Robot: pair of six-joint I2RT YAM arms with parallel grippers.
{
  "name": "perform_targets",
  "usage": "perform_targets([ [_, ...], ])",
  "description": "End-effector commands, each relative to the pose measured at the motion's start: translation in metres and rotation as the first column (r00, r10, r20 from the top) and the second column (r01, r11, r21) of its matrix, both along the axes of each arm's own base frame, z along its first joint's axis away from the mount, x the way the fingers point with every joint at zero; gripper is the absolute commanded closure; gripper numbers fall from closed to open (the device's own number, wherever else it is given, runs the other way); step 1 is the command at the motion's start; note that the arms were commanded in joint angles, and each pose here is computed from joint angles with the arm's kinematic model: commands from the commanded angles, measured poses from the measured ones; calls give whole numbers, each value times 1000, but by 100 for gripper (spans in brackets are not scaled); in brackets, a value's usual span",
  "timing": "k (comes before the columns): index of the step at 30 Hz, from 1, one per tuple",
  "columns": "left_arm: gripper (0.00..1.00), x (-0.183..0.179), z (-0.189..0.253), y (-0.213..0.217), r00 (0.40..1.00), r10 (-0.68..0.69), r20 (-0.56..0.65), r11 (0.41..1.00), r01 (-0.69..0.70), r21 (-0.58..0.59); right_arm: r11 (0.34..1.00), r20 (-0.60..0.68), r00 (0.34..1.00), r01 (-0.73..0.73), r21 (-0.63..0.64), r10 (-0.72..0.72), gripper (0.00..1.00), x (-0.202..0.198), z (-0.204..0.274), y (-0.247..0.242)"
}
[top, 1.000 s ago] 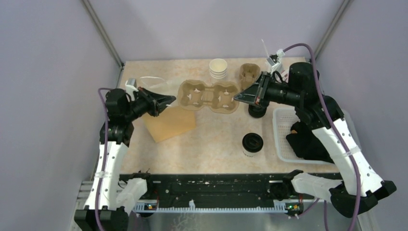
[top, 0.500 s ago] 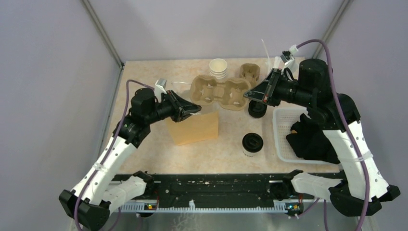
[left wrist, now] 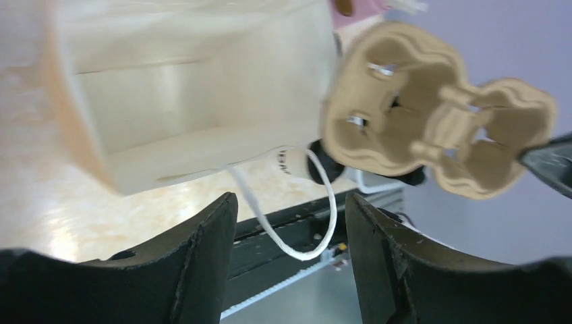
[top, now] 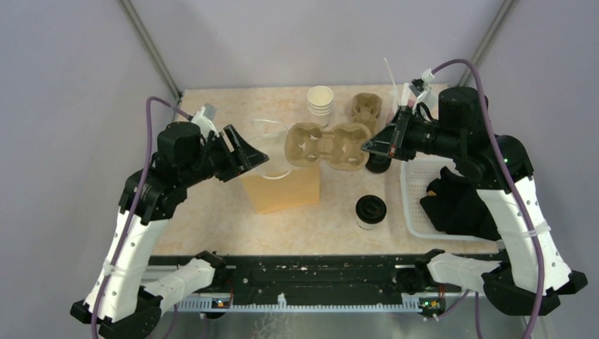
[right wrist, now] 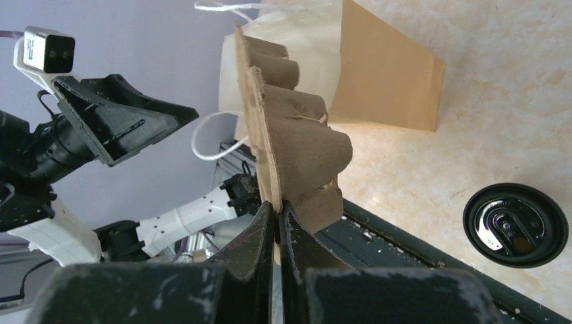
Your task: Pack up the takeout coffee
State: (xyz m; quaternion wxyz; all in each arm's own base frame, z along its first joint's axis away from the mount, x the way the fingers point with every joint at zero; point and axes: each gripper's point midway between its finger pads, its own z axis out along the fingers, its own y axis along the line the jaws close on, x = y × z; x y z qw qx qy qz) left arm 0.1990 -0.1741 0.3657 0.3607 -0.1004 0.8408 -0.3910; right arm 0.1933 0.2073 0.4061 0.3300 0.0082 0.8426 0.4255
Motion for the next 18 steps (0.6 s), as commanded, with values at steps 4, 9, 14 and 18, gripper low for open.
perform_targets([
  [4, 34, 7, -19, 60, 975, 223, -9, 933, -211, 290, 999, 53, 998, -23, -36, 25, 100, -3, 18, -4],
  [9, 39, 30, -21, 79, 936, 349, 42, 873, -341, 350, 998, 47, 998, -32, -45, 34, 100, -1, 21, -1],
  [14, 42, 55, -27, 86, 923, 381, 57, 811, -363, 459, 997, 39, 997, -63, -49, 65, 100, -1, 24, 7],
  [18, 42, 67, -38, 92, 927, 370, 57, 771, -341, 538, 996, 36, 996, -75, -49, 77, 100, 1, 23, 12],
])
